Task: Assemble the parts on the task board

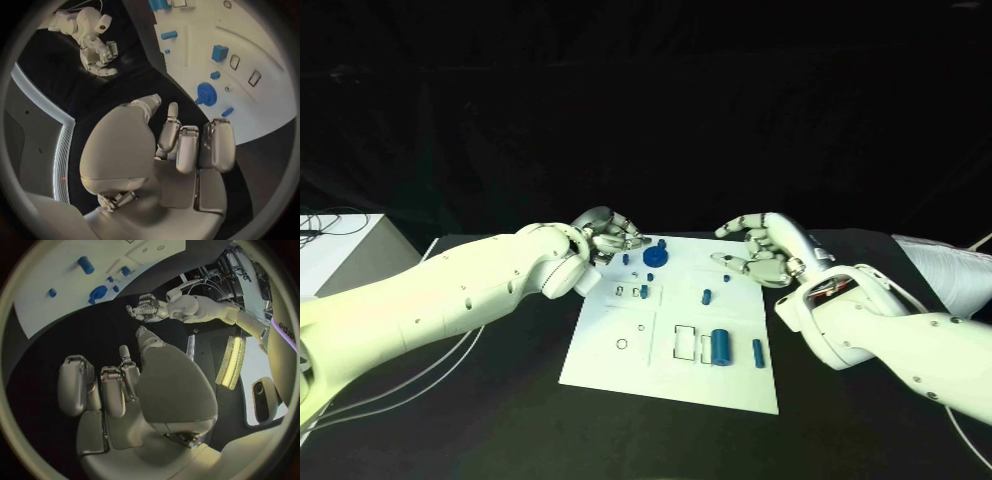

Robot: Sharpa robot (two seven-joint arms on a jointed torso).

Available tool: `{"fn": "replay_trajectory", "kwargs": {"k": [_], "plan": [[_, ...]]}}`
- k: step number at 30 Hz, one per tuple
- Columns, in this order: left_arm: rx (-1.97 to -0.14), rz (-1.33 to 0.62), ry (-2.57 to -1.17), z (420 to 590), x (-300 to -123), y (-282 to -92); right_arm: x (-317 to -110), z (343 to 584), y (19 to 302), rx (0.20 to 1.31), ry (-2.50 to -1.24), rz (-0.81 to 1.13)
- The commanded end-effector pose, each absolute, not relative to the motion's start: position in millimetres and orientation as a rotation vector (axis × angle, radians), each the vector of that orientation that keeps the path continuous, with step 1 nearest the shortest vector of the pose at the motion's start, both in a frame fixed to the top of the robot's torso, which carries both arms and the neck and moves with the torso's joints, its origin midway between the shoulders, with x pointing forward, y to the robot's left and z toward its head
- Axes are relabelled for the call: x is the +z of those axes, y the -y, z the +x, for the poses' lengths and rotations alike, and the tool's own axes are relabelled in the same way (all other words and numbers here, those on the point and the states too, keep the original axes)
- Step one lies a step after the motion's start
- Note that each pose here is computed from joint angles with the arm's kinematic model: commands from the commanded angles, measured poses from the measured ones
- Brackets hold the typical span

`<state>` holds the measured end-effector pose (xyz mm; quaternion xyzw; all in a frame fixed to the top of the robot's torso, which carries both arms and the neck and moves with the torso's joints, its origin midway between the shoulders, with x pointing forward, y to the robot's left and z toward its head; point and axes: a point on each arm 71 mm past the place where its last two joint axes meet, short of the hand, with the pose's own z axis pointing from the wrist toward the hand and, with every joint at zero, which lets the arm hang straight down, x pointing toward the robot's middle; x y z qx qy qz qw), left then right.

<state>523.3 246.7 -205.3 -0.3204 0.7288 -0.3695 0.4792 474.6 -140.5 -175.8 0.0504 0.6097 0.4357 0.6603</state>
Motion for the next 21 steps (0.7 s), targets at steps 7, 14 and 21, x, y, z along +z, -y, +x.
{"fn": "replay_trajectory", "kwargs": {"k": [7, 14, 21], "plan": [[-0.496, -0.505, -2.222, 528.6, -211.1, -219.7, -162, 487, 195, 0.963, -1.339, 0.365], [-0.352, -0.405, -2.262, 537.1, -212.1, -210.4, -160, 497, 219, 0.931, -1.346, 0.469], [-0.289, -0.352, -2.284, 542.3, -215.7, -203.9, -162, 502, 228, 0.903, -1.359, 0.499]]}}
